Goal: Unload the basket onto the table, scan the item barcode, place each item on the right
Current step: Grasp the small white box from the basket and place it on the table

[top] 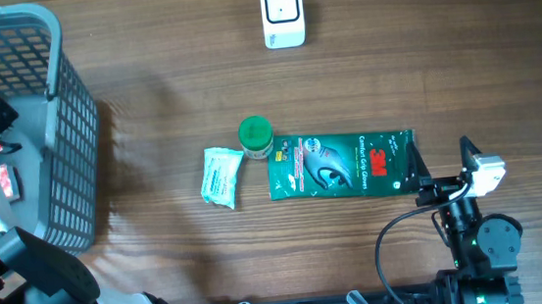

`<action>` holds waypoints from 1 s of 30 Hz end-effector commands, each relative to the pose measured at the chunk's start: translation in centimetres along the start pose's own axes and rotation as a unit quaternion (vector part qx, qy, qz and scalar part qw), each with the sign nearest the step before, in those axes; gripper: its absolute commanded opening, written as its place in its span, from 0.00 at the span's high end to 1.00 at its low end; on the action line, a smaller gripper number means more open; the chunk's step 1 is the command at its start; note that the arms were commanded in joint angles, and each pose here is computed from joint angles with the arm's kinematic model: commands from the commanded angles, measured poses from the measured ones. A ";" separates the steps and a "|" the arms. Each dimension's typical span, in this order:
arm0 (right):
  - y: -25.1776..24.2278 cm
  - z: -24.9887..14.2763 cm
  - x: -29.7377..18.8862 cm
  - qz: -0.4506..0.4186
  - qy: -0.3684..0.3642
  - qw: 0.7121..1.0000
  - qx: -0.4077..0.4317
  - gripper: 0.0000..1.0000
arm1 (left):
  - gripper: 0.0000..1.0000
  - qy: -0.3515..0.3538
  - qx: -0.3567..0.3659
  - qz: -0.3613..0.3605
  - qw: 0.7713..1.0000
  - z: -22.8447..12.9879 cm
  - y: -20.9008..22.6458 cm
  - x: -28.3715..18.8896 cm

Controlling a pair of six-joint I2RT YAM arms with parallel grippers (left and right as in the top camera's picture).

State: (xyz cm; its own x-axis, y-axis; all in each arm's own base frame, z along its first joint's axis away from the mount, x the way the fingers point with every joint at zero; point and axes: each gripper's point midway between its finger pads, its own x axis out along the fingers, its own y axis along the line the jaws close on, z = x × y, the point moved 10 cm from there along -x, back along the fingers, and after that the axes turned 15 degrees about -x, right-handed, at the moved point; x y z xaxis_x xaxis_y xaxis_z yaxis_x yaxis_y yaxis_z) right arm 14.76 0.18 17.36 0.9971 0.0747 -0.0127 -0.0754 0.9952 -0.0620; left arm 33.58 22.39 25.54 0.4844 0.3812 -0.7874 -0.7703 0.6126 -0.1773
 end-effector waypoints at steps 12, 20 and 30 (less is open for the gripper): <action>0.0 0.1 0.0 -0.005 -0.003 1.000 0.006 0.00 | 0.87 -0.002 -0.002 0.000 1.000 0.1 0.1 -0.4; 0.0 0.1 0.0 -0.005 -0.003 1.000 0.006 0.00 | 0.77 0.000 -0.002 0.000 1.000 0.0 0.1 0.2; 0.0 0.1 0.0 -0.005 -0.003 1.000 0.006 0.00 | 0.75 0.003 -0.006 0.001 1.000 -0.1 0.1 0.5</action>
State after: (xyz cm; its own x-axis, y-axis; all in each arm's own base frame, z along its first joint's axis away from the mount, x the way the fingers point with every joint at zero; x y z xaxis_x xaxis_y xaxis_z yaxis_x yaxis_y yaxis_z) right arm 14.76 0.18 17.36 0.9972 0.0743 -0.0127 -0.0750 0.9953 -0.0620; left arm 33.64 22.44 25.59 0.4884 0.3839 -0.7836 -0.7722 0.6084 -0.1832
